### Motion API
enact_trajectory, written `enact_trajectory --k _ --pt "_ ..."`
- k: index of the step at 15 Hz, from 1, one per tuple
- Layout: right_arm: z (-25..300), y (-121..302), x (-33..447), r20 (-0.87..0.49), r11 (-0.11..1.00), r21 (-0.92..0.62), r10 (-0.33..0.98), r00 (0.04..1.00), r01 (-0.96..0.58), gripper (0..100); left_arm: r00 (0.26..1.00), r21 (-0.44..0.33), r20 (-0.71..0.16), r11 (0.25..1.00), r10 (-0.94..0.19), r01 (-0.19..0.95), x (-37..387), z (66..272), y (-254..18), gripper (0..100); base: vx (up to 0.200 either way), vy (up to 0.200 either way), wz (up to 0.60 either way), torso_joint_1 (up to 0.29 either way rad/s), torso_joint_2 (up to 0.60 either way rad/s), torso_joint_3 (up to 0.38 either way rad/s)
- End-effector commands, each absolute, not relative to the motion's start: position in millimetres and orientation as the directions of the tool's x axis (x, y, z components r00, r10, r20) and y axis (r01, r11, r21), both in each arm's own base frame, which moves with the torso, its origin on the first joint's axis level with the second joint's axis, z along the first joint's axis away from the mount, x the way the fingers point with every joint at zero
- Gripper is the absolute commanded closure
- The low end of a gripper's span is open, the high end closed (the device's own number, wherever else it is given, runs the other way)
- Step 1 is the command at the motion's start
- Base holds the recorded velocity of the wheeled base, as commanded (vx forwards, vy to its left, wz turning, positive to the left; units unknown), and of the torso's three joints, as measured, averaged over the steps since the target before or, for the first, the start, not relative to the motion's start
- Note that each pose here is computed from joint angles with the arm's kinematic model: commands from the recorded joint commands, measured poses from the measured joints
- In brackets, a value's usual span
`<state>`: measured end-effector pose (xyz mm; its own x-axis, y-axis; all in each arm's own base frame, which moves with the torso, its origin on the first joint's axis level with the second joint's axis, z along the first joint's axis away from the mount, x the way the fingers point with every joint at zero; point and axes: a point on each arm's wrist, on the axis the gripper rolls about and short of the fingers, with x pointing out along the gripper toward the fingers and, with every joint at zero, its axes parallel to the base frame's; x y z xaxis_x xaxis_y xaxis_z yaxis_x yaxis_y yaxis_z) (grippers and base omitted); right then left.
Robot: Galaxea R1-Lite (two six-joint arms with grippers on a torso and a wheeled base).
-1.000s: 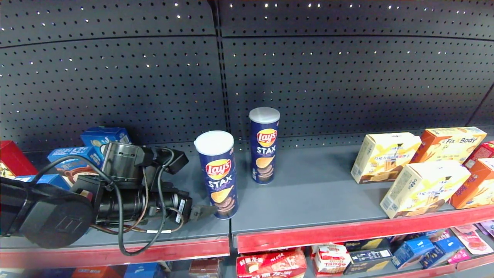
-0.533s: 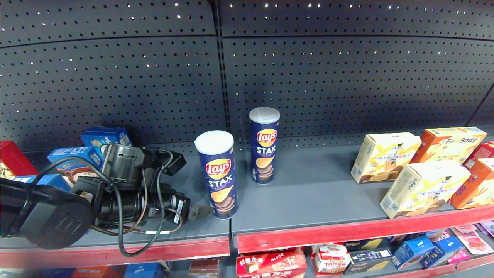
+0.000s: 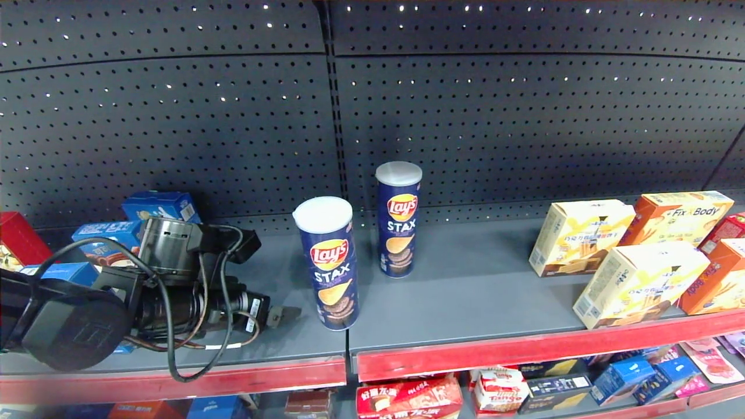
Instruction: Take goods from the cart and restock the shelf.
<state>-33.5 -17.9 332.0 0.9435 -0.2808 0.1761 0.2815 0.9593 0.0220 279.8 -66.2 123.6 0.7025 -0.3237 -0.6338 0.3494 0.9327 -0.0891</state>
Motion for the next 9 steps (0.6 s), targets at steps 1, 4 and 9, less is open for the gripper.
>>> enact_trajectory --k 1,4,9 --pt "332 -17 -30 0.168 0.96 0.018 -0.277 0.946 0.278 0 0.716 -0.085 -0.621 0.936 -0.318 0.341 285 127 -65 0 0.0 0.0 0.0 0.0 0.0 0.0" --pt "332 -17 -30 0.168 0.96 0.02 -0.279 0.945 0.28 0 0.727 -0.1 -0.606 0.938 -0.322 0.333 298 130 -69 0 0.0 0.0 0.0 0.0 0.0 0.0" --pt "333 -17 -30 0.17 0.959 0.021 -0.28 0.945 0.281 0 0.708 -0.103 -0.62 0.93 -0.338 0.353 301 124 -77 0 0.0 0.0 0.0 0.0 0.0 0.0"
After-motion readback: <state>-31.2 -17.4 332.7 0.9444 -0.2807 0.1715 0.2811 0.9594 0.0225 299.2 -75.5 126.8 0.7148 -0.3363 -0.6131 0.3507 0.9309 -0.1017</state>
